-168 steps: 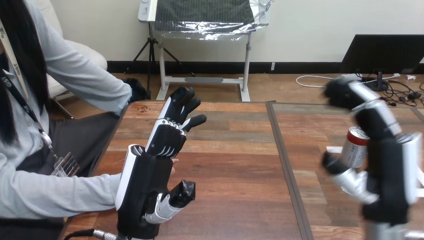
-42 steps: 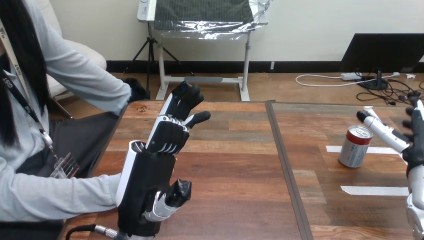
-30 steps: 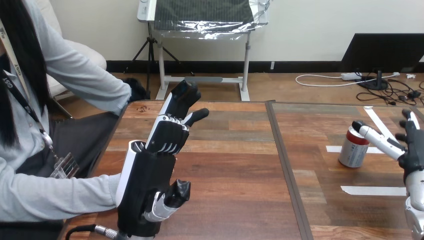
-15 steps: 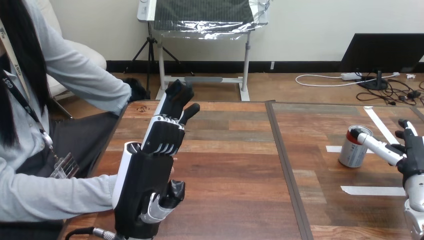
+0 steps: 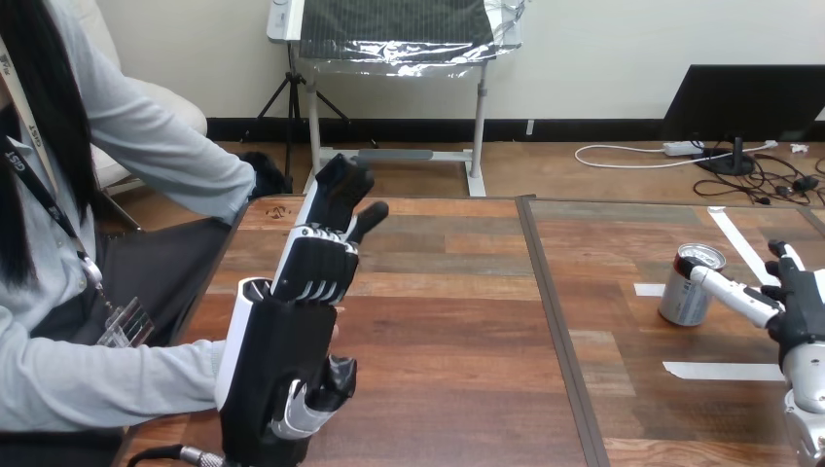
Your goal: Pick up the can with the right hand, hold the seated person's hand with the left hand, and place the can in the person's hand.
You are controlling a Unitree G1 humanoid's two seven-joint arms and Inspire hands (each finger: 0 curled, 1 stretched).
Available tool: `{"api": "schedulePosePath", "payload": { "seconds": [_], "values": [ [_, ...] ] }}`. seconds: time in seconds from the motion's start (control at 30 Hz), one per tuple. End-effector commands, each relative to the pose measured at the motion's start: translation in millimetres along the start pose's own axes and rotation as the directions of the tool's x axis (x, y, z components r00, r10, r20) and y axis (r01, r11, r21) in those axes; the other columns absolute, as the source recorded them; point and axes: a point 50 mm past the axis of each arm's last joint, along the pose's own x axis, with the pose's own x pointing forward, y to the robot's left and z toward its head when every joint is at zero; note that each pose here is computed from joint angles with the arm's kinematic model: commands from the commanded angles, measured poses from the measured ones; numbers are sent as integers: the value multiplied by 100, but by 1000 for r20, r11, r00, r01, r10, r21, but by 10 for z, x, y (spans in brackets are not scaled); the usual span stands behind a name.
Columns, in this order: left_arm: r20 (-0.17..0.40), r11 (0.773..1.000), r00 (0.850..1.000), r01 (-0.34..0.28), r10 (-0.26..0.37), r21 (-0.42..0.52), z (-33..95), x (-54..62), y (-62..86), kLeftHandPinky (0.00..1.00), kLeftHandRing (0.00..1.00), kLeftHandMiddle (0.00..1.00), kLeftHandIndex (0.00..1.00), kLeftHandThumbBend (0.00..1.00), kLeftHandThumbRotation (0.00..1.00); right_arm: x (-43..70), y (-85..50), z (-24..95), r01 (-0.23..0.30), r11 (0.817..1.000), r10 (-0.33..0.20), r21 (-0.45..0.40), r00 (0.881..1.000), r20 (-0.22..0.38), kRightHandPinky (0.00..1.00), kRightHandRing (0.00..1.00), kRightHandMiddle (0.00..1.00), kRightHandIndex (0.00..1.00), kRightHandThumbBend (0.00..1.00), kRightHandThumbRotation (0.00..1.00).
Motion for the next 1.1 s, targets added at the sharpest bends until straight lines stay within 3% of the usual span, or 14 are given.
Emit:
{"api": "schedulePosePath", "payload": {
  "seconds": [0.0, 0.33, 0.73, 1.07],
  "values": [
    [69, 999, 997, 32, -32, 3, 66, 135, 18, 89, 98, 98, 97, 83, 78, 80, -3, 311, 6, 1000, -6, 6, 997, 75, 86, 94, 96, 98, 100, 52],
    [53, 999, 998, 36, -34, -29, 82, 111, 34, 91, 100, 98, 97, 85, 75, 72, 30, 291, -7, 1000, 7, 3, 998, 69, 86, 93, 95, 97, 100, 52],
    [73, 998, 996, 53, -50, -37, 101, 106, 59, 95, 100, 99, 97, 84, 71, 70, 65, 279, -25, 1000, 25, -7, 998, 52, 77, 88, 92, 97, 100, 53],
    [87, 998, 995, 58, -56, -22, 121, 99, 67, 95, 100, 99, 97, 79, 73, 68, 88, 278, -35, 999, 36, -18, 998, 49, 79, 90, 94, 97, 100, 54]
  ]
}}
